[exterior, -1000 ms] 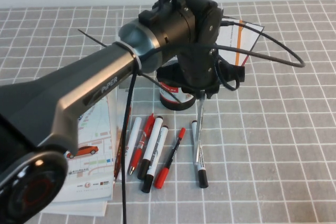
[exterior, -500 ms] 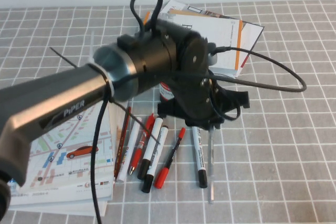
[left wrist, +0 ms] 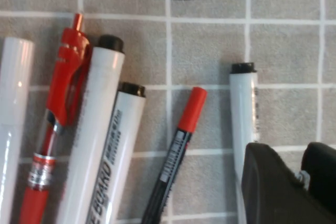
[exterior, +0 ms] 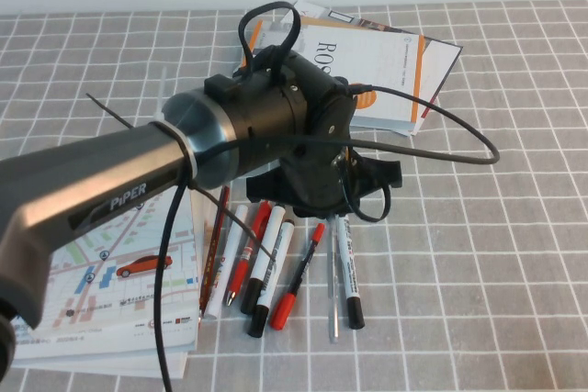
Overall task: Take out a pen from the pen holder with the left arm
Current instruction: 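Take a marker out of the pen holder and lay it on the table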
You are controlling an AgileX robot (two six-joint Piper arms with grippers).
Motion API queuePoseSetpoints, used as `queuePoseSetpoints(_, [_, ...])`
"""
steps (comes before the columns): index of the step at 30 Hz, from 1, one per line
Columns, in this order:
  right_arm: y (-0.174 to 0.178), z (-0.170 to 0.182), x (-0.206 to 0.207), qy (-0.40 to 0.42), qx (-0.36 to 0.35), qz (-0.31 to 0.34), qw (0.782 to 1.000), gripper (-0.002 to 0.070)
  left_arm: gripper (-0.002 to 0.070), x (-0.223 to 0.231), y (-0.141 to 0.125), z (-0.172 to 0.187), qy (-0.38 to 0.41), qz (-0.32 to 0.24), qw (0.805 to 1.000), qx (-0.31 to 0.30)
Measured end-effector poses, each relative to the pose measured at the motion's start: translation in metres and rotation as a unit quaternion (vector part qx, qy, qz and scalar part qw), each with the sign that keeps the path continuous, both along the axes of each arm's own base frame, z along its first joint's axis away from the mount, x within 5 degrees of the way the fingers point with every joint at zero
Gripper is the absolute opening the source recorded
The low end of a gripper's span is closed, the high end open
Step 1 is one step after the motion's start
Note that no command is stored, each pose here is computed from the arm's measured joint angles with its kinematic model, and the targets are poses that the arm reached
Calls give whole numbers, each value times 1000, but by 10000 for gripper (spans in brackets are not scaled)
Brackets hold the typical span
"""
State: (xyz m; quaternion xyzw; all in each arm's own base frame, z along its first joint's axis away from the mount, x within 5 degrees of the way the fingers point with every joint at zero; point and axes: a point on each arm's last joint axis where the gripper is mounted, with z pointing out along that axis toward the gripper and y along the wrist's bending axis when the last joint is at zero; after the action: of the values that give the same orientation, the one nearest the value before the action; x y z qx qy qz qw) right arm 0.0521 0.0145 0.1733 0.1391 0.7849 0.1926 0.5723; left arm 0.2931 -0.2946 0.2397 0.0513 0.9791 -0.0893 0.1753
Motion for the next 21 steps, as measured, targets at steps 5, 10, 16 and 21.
queuePoseSetpoints(5, [0,0,0,0,0,0,1000,-13,97,7,5,-8,9,10,1000,8])
queuePoseSetpoints(10, [0,0,0,0,-1,0,1000,-13,97,10,5,-18,17,10,1000,18])
queuePoseSetpoints(16, [0,0,0,0,-1,0,1000,-13,97,12,0,-34,32,-9,999,23])
queuePoseSetpoints(21, [0,0,0,0,-1,0,1000,-13,109,15,-5,-37,23,-15,1000,3])
